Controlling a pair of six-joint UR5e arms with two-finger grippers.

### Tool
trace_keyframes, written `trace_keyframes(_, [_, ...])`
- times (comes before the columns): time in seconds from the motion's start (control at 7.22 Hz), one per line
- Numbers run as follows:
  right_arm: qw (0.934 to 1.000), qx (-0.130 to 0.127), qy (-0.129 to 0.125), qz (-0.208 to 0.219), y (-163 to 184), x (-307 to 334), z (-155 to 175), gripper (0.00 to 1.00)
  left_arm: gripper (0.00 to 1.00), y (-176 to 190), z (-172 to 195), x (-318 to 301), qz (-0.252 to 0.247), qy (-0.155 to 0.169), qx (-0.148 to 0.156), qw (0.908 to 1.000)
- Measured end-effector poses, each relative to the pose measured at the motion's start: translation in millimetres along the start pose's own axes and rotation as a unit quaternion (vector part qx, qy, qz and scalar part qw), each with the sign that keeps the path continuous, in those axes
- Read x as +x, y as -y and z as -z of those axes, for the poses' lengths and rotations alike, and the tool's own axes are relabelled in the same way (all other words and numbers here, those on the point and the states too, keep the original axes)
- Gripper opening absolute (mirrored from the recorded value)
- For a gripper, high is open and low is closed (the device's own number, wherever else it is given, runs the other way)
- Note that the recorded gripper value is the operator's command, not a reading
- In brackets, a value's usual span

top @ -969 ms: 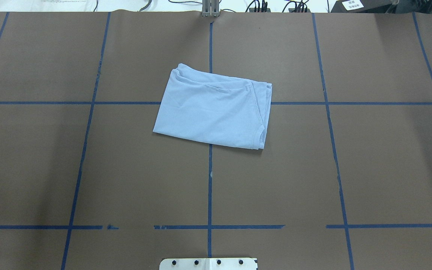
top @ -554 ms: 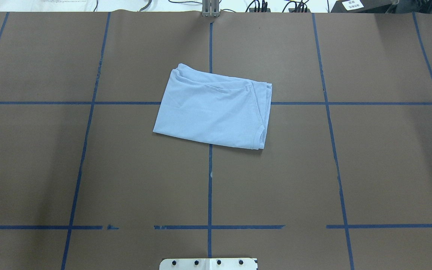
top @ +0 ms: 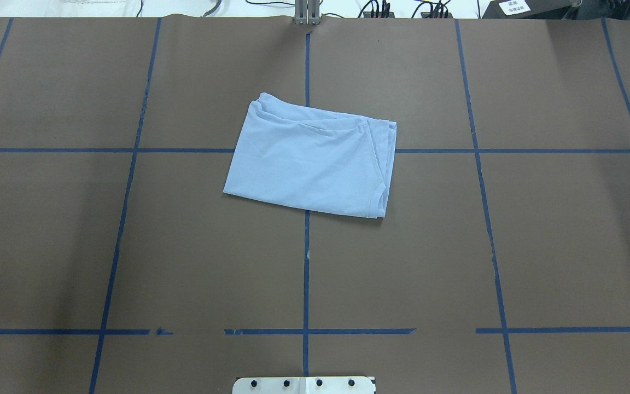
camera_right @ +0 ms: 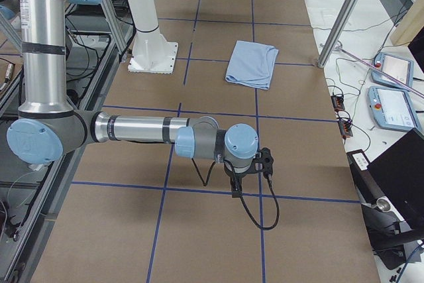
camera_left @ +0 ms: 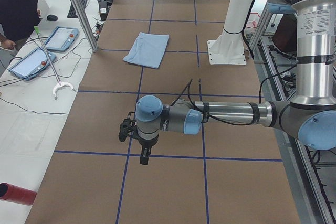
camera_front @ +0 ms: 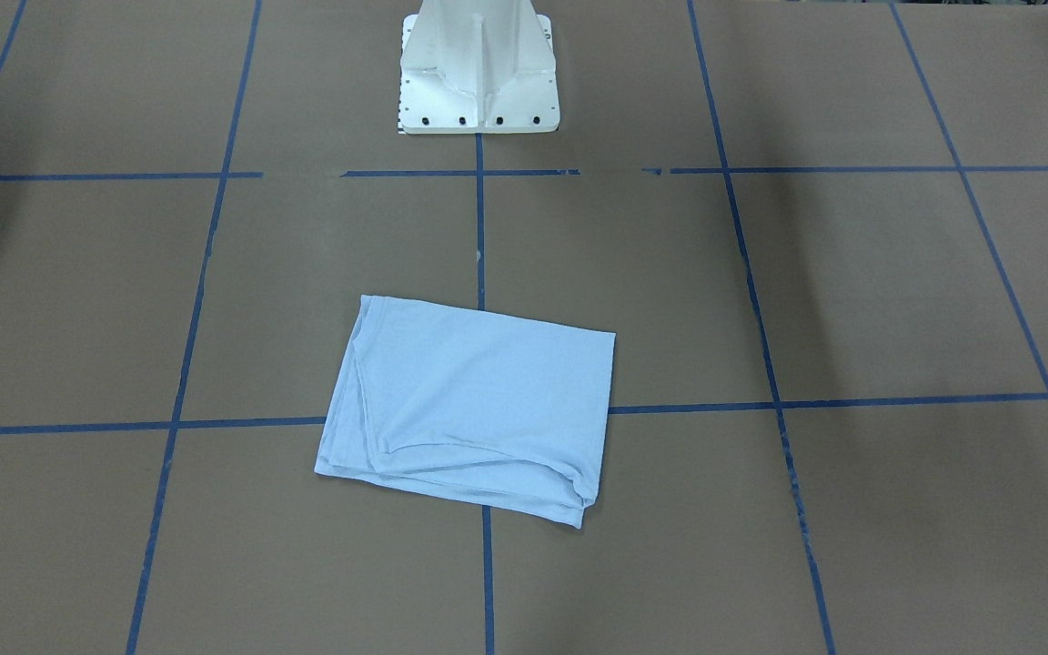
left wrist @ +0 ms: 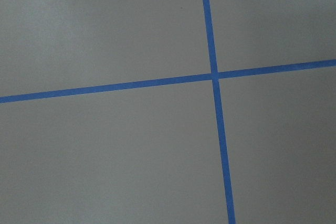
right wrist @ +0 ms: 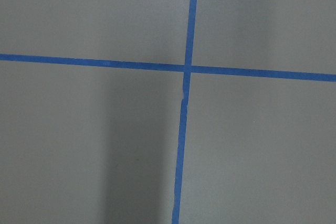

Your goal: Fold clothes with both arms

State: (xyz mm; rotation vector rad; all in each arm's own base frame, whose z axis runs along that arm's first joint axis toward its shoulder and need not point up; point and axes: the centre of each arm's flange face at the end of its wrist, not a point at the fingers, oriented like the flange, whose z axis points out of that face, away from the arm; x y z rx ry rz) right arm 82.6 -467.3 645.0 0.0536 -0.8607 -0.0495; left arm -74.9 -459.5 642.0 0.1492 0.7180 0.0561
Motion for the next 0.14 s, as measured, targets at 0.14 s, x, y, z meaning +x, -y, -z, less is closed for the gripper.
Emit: trace_keyframes(0.14, [1.0000,0.000,0.000,0.000,0.0,0.2,-0.1,1.00,1.00,-0.1,-0.2,-0.2,0.000,0.000,0.000,1.0000])
